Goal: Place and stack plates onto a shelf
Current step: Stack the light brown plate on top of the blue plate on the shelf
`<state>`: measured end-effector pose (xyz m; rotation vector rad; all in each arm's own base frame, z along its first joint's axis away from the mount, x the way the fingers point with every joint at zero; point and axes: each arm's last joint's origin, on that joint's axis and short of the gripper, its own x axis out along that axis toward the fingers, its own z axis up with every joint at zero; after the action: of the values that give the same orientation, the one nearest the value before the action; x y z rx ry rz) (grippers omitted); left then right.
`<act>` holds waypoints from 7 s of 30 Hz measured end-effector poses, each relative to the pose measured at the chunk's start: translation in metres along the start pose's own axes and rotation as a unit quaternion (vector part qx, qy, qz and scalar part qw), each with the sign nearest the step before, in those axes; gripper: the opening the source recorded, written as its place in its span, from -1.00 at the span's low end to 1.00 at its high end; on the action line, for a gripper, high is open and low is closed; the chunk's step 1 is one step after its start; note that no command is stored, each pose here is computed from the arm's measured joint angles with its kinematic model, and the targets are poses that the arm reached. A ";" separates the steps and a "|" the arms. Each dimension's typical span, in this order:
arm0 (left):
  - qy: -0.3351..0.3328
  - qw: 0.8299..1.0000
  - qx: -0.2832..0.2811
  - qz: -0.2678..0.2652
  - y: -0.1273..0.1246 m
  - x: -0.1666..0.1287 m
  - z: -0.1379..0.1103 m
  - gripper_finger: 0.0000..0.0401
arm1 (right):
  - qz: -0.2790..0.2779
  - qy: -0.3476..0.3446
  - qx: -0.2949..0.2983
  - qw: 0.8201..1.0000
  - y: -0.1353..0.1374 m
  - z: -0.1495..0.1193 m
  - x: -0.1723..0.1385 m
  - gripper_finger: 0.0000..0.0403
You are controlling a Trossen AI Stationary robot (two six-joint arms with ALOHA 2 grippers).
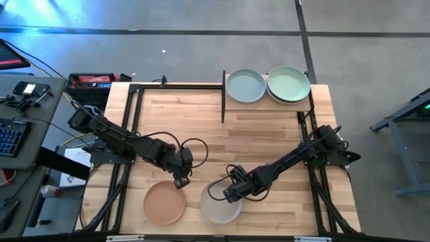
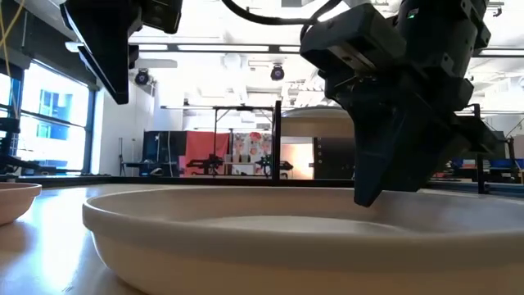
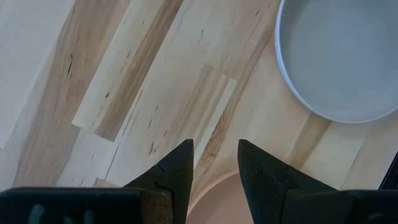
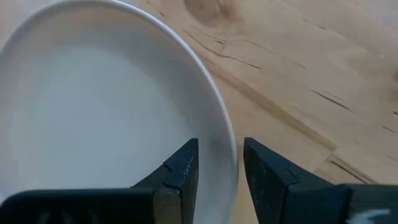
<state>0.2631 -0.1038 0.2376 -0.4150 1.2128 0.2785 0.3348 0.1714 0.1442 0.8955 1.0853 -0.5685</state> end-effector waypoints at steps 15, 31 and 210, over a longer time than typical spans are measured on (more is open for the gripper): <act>-0.003 1.000 0.023 0.002 0.000 0.000 0.000 -0.43 | -0.026 0.029 0.020 0.999 -0.005 0.000 0.001 -0.96; -0.018 0.998 0.046 0.025 0.014 0.002 0.014 -0.43 | -0.103 0.009 -0.024 0.994 -0.004 0.061 -0.081 -1.00; -0.070 0.985 -0.114 0.111 0.151 0.001 0.094 -0.43 | -0.026 -0.183 0.034 0.982 -0.268 0.309 -0.235 -0.87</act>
<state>0.2787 0.0737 0.2399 -0.4496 1.0931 0.6331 0.1934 -0.2386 0.3290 0.7850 0.7615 -0.7841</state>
